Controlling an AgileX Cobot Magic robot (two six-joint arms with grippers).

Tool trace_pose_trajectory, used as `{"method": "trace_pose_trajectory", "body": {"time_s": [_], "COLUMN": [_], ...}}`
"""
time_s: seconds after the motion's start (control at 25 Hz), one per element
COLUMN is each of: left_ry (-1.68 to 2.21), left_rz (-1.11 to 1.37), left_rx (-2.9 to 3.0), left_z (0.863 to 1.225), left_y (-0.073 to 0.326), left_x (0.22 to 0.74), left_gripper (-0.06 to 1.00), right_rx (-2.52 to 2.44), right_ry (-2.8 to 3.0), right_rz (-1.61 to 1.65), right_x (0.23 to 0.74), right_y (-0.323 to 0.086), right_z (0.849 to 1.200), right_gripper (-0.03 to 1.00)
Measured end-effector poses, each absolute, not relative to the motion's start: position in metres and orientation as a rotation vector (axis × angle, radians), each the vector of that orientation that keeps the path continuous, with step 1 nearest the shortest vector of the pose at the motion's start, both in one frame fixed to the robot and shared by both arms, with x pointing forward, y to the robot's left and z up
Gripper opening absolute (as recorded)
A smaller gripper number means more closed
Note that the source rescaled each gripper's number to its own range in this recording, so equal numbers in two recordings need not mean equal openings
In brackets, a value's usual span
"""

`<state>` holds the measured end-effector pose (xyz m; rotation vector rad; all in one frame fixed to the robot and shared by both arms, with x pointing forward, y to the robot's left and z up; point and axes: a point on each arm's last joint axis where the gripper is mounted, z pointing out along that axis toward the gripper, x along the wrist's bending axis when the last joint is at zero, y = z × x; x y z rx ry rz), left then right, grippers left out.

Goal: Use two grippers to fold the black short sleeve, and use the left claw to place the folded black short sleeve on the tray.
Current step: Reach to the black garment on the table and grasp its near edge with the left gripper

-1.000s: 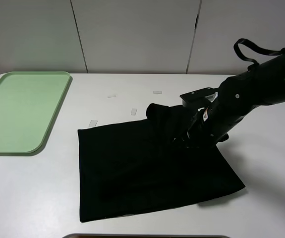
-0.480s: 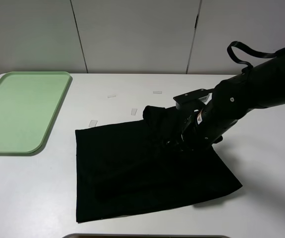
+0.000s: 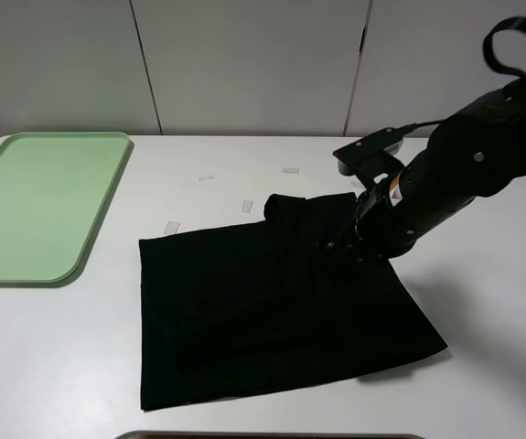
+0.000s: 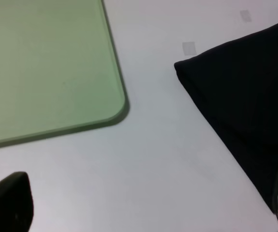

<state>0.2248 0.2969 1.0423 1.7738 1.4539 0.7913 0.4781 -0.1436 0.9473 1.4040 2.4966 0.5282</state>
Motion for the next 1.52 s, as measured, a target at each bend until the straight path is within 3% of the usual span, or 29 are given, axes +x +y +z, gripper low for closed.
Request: {"method": "trace_pose_trajectory", "body": {"time_s": [0.36,0.64,0.84,1.24,1.52], "left_ry": [1.458,1.458,1.458,1.458,1.458], "left_rz": [0.804,0.804,0.804,0.804,0.804], "left_rx": [1.777,1.777,1.777,1.777,1.777], "left_z": [1.042,1.042,1.042,1.042,1.042], "left_y": [0.298,0.298,0.298,0.298,0.298], "left_x": [0.225,0.225,0.225,0.225,0.225], "left_gripper": [1.0,1.0,1.0,1.0,1.0], "right_rx": [1.436,1.603,1.666,1.448,1.311], "right_ry": [2.334,1.98,1.74,1.432,1.406], "right_rz": [0.574,0.624,0.64,0.944,1.021], "right_x": [0.483,0.481,0.453,0.34,0.273], "right_y": [-0.184,-0.259,-0.303,-0.305,-0.299], "right_z": [0.989,1.038,1.075,1.148,1.14], "right_gripper": [1.0,1.0,1.0,1.0,1.0]}}
